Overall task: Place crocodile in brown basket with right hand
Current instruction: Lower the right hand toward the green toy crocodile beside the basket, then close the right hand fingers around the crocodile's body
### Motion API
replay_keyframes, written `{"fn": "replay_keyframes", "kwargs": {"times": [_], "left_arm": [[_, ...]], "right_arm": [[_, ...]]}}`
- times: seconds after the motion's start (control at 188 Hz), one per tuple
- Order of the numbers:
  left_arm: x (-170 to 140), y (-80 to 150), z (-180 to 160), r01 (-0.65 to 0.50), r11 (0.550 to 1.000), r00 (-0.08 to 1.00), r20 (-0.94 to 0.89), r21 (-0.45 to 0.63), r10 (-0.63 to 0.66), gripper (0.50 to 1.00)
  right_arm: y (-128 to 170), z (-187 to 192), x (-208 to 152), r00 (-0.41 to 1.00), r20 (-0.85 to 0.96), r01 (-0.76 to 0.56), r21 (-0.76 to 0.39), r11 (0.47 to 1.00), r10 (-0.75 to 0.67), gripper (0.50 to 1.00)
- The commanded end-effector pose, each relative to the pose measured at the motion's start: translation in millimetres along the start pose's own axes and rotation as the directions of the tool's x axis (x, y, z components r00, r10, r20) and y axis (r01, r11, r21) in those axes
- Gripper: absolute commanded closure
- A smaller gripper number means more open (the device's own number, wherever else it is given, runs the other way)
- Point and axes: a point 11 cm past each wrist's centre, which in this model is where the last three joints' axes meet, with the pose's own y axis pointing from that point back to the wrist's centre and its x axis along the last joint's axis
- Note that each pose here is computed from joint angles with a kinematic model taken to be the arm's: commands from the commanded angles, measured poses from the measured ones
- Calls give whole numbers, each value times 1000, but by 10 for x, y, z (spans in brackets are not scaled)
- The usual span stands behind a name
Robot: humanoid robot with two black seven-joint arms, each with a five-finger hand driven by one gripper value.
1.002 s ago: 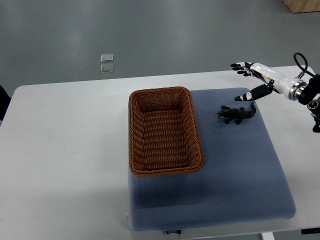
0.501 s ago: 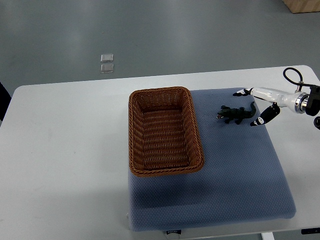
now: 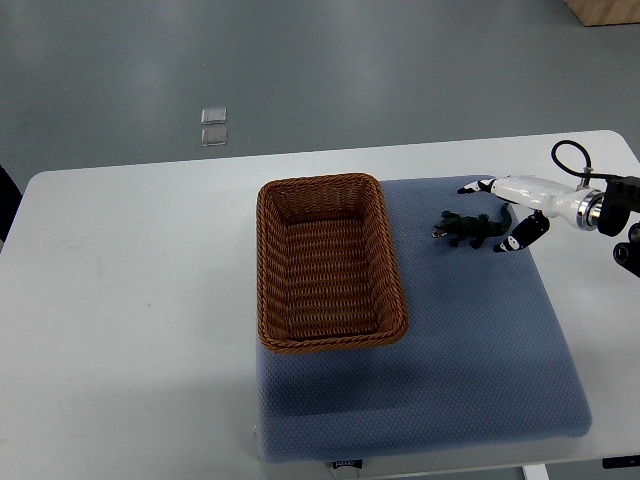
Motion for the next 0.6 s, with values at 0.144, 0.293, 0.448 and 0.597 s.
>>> {"fn": "replay_keyframes", "kwargs": {"times": [0.144,0.293,0.448,0.597], "left_arm": [[1,0,0,0,1000,1000,0,0,0,500],[1,0,0,0,1000,1000,1,0,0,500],[2,0,-9,0,1000,1000,0,1,0,500],[1,0,0,0,1000,1000,0,0,0,500]], "right_arm": [[-70,-60,-9,1000,-28,-11,9,1000,11,617],[-74,-62,-23,999,-41,-14,10,1000,15,634],[-100,-87,-93,998,-66,-11,16,1000,12,650],[-115,-92,-146,996,-84,-6,16,1000,8,656]]}}
